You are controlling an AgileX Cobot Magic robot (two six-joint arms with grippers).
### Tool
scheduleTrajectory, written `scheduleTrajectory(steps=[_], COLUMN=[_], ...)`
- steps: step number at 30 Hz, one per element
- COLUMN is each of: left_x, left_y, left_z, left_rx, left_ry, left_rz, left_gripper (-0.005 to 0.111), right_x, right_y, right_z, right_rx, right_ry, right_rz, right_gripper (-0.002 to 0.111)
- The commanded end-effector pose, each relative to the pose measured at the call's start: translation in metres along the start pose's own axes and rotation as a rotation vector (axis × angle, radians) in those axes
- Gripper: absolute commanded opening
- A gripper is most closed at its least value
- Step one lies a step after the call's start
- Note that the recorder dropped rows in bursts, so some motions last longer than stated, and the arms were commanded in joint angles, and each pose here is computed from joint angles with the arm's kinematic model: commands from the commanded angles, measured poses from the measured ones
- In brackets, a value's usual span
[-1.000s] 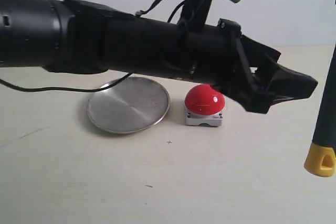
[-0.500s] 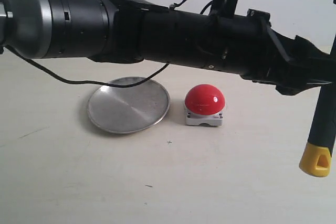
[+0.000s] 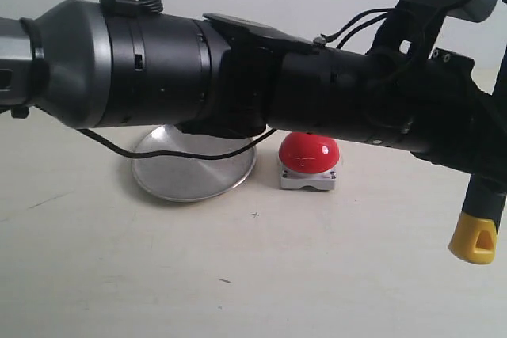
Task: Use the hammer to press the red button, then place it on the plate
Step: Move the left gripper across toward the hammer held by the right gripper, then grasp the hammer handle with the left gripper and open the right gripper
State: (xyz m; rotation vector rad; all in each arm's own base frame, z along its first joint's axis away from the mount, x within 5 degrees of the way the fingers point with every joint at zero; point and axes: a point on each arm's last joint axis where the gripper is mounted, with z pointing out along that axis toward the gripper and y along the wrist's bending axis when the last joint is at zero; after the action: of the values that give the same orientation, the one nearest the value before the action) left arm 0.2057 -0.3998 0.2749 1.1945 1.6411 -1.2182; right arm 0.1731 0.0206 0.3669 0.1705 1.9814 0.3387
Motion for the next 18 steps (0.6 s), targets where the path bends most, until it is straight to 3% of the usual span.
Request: scheduleTrajectory(steps=[1,7,10,14,15,17,18], left_x=[-0.002,0.010,0.012,0.006,0.006,0.006,0.006], left_y=[-0.002,0.005,0.007,0.007,0.006,0.006,0.006], left_z=[0.003,0.011,0.014,0.014,0.014,0.014,0.014], left_rx=[-0.016,-0.033,-0.040,-0.042,-0.034,-0.034,-0.032], left_ry=[-0.005,0.023,0.028,0.011,0.010,0.010,0.010], left_rz=[0.002,-0.013,-0.015,-0.010,-0.010,-0.010,-0.010], left_gripper=[0.072,0.071,0.062,0.028,0.013,-0.001,0.000], right_x=[-0.009,-0.009,-0.009,-0.009,-0.008,-0.007,-0.007], right_y=[0.003,0.003,0.003,0.003,0.003,0.003,0.003], right_z=[-0.004,-0.004,-0.004,-0.004,-0.004,-0.003,-0.003], right_rx=[-0.022,-0.024,-0.023,-0.022,-0.021,-0.020,-0.020], right_ry=[-0.089,-0.089,-0.085,-0.080,-0.072,-0.062,-0.060], right_rz=[0.000,0.003,0.002,-0.005,-0.005,-0.005,-0.005], right_gripper=[0.000,0.000,0.000,0.000,0.000,0.000,0.000])
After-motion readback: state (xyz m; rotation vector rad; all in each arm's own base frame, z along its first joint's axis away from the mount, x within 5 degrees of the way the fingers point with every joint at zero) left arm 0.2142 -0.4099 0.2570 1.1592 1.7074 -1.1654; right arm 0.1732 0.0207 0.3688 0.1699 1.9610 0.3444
